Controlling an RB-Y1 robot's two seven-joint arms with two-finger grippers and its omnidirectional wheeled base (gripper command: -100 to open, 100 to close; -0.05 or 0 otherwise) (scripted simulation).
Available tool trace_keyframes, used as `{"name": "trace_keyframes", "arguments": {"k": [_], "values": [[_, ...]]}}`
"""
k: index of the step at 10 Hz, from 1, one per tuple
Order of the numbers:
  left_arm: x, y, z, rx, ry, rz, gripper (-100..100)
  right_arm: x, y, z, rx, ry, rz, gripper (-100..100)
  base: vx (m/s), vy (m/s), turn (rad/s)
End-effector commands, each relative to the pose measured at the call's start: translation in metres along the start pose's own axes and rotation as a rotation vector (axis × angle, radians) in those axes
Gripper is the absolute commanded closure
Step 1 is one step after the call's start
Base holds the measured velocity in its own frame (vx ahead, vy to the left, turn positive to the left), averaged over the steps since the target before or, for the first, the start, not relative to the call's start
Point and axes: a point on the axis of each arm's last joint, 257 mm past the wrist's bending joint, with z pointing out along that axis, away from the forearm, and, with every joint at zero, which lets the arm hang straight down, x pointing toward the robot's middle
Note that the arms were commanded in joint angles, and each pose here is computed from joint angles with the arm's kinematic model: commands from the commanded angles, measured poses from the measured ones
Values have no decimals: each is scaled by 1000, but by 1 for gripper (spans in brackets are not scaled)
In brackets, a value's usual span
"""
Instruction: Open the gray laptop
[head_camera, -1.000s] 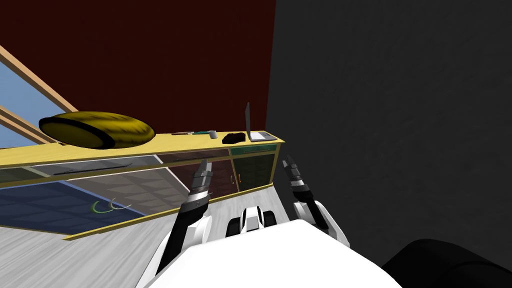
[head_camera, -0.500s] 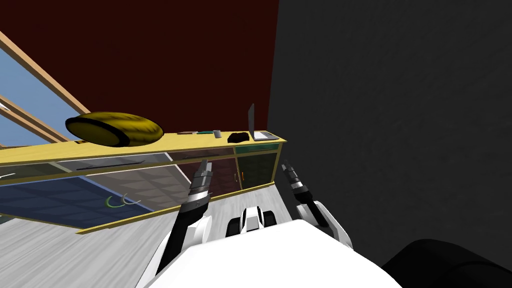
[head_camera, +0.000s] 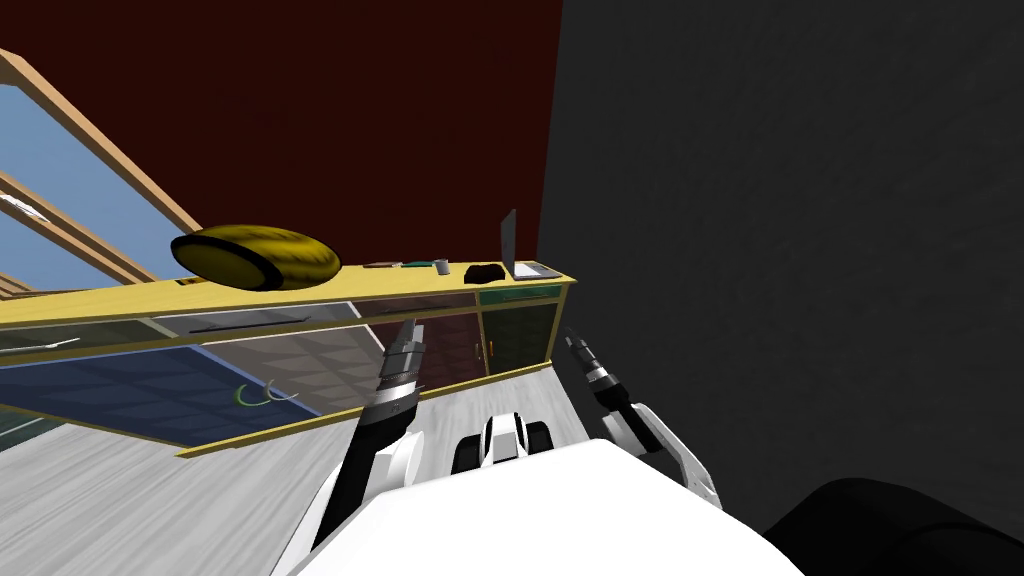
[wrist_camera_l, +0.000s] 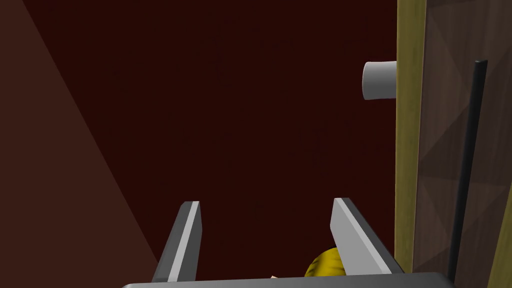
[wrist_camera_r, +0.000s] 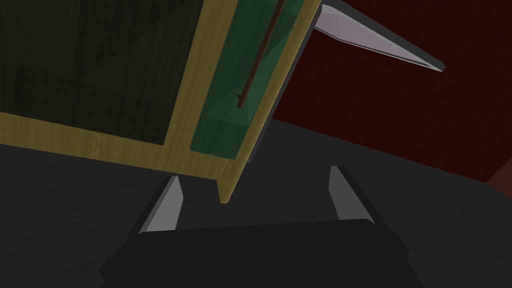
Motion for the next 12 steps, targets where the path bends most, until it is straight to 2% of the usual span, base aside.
{"name": "trace_keyframes", "arguments": {"k": [1,5,8,10,11,12], "values": [[0,0,0,0,0,0,0,1,-38,-10,82,66,-82,-100,-111,124,16],[0,0,0,0,0,0,0,-10,-89,-28,188,147,-196,-100,-57,110,11],[0,0,0,0,0,0,0,-23,-117,-40,249,189,-265,-100,-37,81,15],[0,0,0,0,0,0,0,-44,-148,-54,319,235,-363,-100,-54,139,47],[0,0,0,0,0,0,0,-51,-154,-57,335,251,-389,-100,-48,137,13],[0,0,0,0,0,0,0,-65,-169,-64,372,267,-436,-100,-45,110,45]]}}
